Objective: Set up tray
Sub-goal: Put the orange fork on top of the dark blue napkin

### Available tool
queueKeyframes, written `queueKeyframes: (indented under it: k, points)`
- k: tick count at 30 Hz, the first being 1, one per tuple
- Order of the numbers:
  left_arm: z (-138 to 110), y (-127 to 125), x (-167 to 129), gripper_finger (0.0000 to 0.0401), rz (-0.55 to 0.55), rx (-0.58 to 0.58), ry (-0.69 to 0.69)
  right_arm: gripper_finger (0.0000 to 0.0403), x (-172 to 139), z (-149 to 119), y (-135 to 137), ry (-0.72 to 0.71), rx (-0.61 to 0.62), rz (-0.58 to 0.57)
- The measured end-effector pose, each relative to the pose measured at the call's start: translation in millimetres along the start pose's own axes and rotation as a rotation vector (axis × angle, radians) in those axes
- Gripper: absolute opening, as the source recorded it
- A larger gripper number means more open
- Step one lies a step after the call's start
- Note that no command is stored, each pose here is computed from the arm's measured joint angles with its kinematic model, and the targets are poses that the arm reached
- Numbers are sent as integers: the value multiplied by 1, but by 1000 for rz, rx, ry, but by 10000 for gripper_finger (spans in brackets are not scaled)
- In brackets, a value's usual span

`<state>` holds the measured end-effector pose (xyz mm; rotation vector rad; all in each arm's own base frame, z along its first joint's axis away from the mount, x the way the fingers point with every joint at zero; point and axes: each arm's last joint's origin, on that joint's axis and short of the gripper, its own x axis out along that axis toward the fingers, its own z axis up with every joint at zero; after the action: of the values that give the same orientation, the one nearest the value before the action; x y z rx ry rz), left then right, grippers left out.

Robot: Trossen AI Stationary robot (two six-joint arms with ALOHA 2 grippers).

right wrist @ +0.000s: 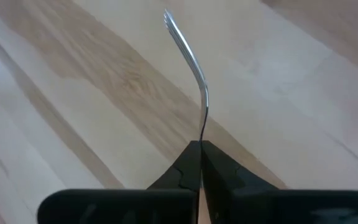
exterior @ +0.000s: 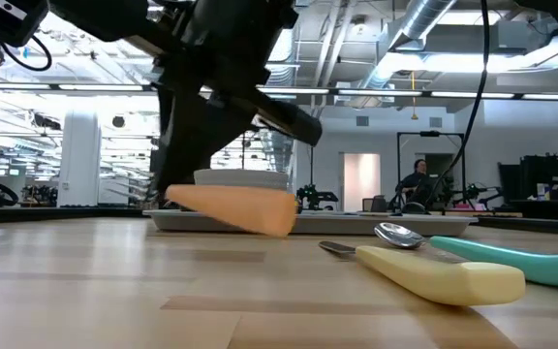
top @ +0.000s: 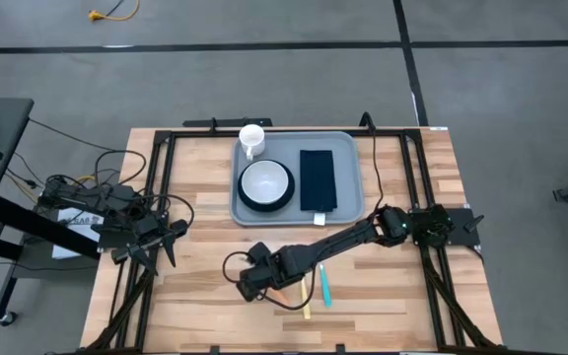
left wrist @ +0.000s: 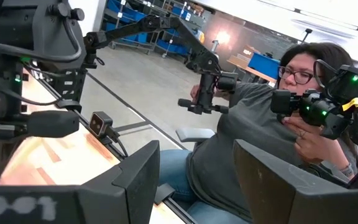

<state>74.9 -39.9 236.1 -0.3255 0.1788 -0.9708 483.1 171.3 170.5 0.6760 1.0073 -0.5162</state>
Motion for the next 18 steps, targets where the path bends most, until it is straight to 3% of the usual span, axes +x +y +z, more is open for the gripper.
queueKeyframes:
  k: [9,18]
  points:
    - [0,0,0,193,0,0,0,0,-22,5,-9,29,47,-157]
    - [0,0,0,193,0,0,0,0,-44,14,-13,25,35,-241]
